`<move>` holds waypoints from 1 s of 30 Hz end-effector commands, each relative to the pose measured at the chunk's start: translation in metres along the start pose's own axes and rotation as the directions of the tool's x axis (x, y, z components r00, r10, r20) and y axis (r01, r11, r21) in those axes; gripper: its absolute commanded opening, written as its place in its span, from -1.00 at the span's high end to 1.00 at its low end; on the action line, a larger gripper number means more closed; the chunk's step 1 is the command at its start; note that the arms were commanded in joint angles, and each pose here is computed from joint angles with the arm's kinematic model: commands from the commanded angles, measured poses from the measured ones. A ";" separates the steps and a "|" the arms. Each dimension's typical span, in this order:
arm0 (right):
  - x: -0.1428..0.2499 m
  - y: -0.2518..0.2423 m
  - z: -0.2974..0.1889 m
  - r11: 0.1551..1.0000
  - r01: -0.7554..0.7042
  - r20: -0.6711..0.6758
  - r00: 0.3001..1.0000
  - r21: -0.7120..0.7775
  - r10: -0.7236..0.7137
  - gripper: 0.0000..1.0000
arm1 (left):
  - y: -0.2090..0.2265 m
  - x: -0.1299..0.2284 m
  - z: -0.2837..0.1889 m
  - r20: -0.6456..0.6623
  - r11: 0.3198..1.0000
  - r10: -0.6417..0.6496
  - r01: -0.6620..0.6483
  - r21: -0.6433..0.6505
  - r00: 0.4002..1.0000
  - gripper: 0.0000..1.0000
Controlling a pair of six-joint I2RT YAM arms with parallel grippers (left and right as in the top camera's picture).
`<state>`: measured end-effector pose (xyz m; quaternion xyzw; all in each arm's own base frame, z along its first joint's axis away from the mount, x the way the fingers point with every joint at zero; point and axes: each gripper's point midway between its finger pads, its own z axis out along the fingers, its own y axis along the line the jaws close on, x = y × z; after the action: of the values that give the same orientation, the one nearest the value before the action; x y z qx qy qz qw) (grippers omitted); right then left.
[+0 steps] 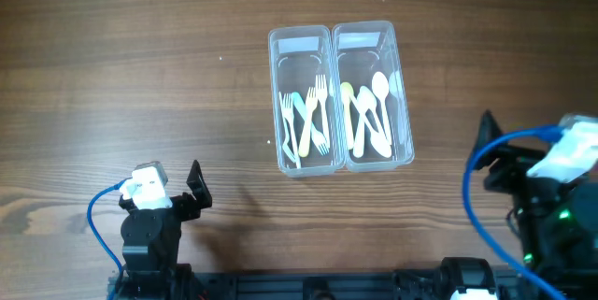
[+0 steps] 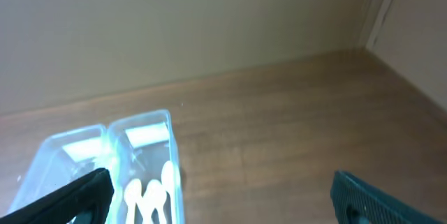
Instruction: Pack container
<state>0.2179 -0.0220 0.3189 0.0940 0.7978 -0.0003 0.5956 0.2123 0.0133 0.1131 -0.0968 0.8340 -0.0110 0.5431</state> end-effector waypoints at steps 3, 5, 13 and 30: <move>0.087 -0.010 0.032 0.990 -0.140 0.037 0.989 -0.013 0.141 -0.99 | 0.000 0.005 0.002 -0.005 1.000 0.013 -0.013 0.004 1.000 -1.00; 0.105 -0.012 0.037 0.977 -0.209 0.085 0.974 -0.033 0.211 -0.99 | 0.000 0.005 0.002 -0.005 1.000 0.013 -0.013 0.004 1.000 -0.99; 0.165 -0.018 0.061 0.979 -0.204 0.030 0.978 -0.013 0.204 -1.00 | 0.000 0.005 0.002 -0.005 1.000 0.013 -0.013 0.004 1.000 -1.00; 0.165 -0.020 0.061 0.979 -0.205 0.034 0.978 -0.007 0.206 -0.99 | 0.000 0.005 0.002 -0.005 1.000 0.013 -0.013 0.004 1.000 -1.00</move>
<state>0.2275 -0.0225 0.1377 0.1696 0.7814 0.0574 0.5977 0.2124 0.0133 0.1126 -0.0968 0.8340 -0.0110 0.5431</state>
